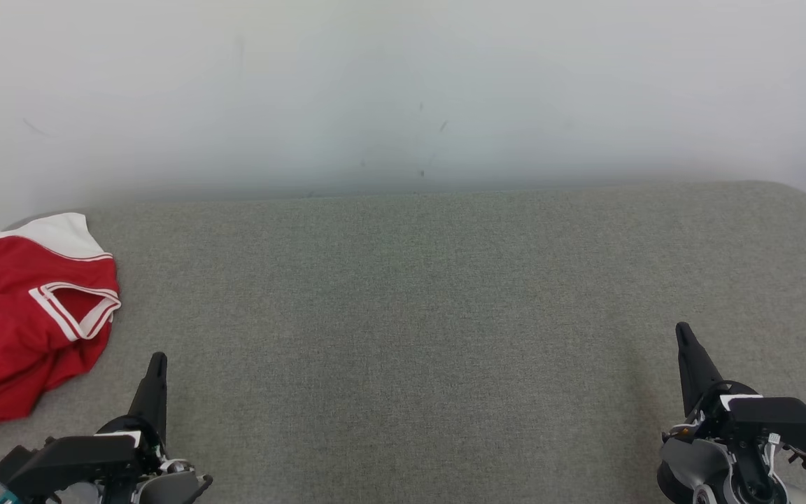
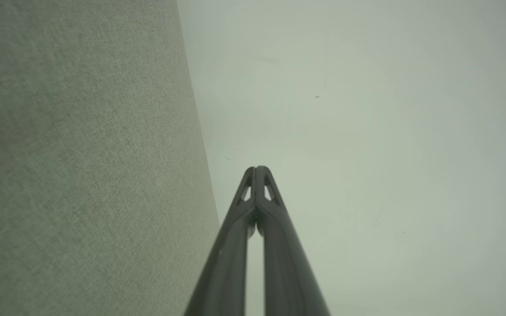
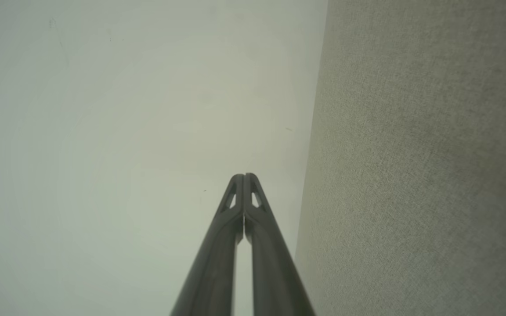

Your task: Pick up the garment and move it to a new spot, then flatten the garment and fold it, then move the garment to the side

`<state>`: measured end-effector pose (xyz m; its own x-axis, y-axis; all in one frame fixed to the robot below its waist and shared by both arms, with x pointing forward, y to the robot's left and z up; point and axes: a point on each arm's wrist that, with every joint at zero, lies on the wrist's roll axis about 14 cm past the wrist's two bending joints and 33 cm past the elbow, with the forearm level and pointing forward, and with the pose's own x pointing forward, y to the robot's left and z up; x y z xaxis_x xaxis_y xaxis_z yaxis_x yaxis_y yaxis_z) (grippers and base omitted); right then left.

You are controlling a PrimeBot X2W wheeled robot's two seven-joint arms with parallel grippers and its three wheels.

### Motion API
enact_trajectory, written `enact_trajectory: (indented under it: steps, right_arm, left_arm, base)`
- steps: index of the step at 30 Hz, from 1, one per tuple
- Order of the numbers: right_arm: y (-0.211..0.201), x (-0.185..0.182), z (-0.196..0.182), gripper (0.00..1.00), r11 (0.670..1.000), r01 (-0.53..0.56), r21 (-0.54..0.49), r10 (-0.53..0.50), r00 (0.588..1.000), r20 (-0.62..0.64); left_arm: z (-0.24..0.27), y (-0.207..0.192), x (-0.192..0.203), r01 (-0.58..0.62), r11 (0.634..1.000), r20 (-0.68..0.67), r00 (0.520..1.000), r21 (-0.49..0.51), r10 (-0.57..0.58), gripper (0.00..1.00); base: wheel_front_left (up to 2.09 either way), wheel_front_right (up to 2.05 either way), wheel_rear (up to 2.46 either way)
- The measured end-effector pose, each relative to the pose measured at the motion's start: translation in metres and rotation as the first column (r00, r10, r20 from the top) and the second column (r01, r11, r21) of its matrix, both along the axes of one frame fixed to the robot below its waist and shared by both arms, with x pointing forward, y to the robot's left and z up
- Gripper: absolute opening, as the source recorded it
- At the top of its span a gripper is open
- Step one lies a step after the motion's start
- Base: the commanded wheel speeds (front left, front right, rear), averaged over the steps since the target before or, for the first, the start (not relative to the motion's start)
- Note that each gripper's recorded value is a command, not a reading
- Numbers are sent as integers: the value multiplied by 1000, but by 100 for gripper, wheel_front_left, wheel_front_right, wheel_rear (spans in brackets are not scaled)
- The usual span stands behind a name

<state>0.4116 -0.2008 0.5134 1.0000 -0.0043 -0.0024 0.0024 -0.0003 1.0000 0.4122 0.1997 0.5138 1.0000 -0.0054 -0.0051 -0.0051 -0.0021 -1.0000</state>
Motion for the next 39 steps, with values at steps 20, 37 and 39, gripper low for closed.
enact_trajectory:
  steps: [20, 37, 39]
  right_arm:
    - [0, 0, 0, 0, 1000, 0, 0, 0, 1000, 0]
    - [1, -18, -35, 100, 1000, 8, 7, -7, 995, -103]
    - [2, -19, -33, 100, 1000, 9, 3, -8, 995, -95]
  left_arm:
    - [0, 0, 0, 0, 1000, 0, 1000, 0, 0, 0]
    - [-34, -2, -18, -6, 1000, -97, 995, -11, 5, 100]
    - [-35, -4, -19, -8, 1000, -97, 995, -8, 7, 100]
  base:
    - [0, 0, 0]
    - [0, 0, 0]
    - [0, 0, 0]
